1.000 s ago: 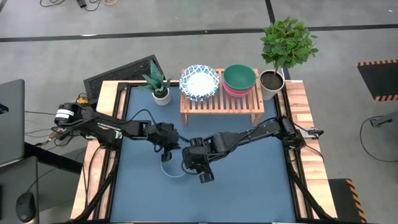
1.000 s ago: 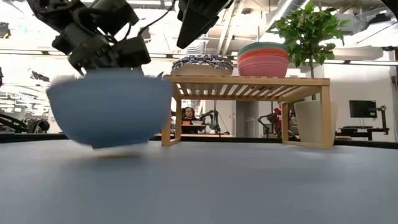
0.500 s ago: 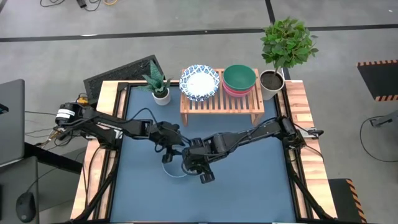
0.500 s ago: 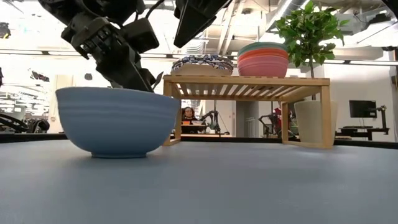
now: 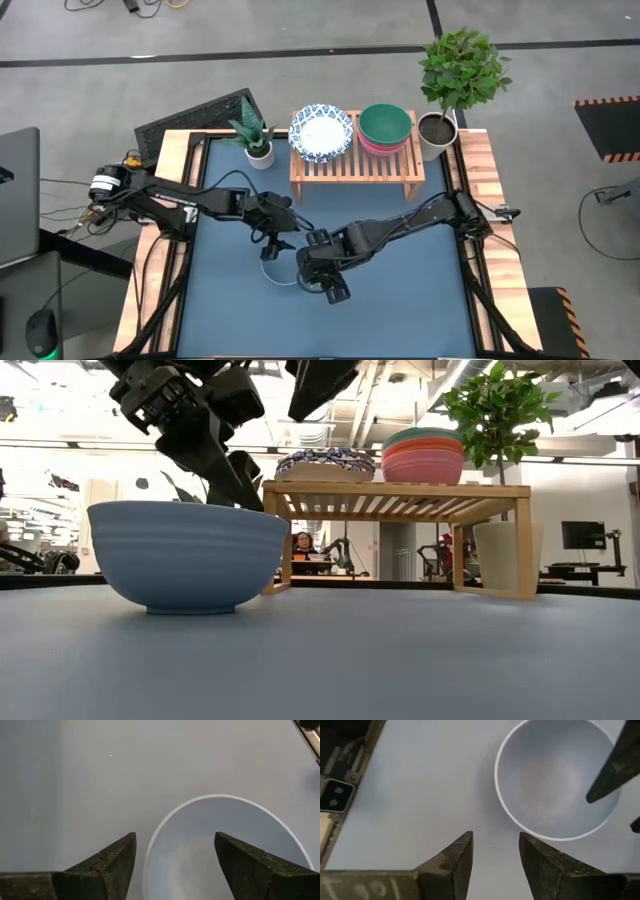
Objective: Place and stack bowls onto a shelf
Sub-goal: Stack the blue bowl on top of the green bowl on the shelf
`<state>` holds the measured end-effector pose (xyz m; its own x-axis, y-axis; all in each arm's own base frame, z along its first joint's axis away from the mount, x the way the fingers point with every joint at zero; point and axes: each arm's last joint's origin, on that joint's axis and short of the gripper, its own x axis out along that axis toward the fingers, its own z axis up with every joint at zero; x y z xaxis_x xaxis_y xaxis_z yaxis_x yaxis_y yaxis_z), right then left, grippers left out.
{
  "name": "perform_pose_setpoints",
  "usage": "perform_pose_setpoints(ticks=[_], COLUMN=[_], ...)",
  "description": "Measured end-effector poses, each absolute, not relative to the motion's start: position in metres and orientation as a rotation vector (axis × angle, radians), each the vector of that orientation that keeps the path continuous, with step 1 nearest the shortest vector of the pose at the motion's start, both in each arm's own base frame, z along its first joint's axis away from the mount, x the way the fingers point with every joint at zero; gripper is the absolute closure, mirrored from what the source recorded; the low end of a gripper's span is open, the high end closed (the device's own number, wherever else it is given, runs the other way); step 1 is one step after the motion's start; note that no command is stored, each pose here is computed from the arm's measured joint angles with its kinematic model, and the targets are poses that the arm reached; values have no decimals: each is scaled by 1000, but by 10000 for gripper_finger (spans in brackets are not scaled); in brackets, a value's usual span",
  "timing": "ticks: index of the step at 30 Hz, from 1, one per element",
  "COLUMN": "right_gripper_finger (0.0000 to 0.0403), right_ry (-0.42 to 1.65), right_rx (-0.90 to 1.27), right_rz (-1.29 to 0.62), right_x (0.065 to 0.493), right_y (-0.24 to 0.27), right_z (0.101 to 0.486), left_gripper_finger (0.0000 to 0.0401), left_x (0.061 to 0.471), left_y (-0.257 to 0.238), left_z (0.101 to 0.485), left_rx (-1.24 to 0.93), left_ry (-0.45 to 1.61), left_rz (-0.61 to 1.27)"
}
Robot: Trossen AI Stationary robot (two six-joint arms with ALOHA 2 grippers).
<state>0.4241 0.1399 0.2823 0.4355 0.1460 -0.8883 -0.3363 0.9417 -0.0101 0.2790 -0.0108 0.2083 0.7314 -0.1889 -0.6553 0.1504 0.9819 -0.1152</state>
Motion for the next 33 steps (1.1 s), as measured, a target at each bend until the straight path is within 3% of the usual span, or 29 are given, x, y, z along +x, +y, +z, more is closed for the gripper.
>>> perform_pose_setpoints(ticks=[7, 11, 20, 27, 33], right_gripper_finger=[222, 222, 223, 223, 223], right_ry=[1084, 1090, 955, 934, 963], right_rx=[-203, -202, -270, -360, -430], right_rz=[314, 310, 355, 392, 419], right_x=[421, 421, 433, 435, 444], right_y=[146, 144, 143, 137, 130], right_z=[283, 282, 288, 289, 266], left_gripper_finger=[148, 148, 148, 148, 148], left_x=[284, 280, 235, 169, 114], left_y=[-11, -10, -4, -3, -5], left_z=[222, 229, 280, 333, 361], left_rx=[-49, -40, 92, -15, -118], left_ry=[724, 823, 932, 674, 439], left_rz=[-183, -149, 4, 80, 92])
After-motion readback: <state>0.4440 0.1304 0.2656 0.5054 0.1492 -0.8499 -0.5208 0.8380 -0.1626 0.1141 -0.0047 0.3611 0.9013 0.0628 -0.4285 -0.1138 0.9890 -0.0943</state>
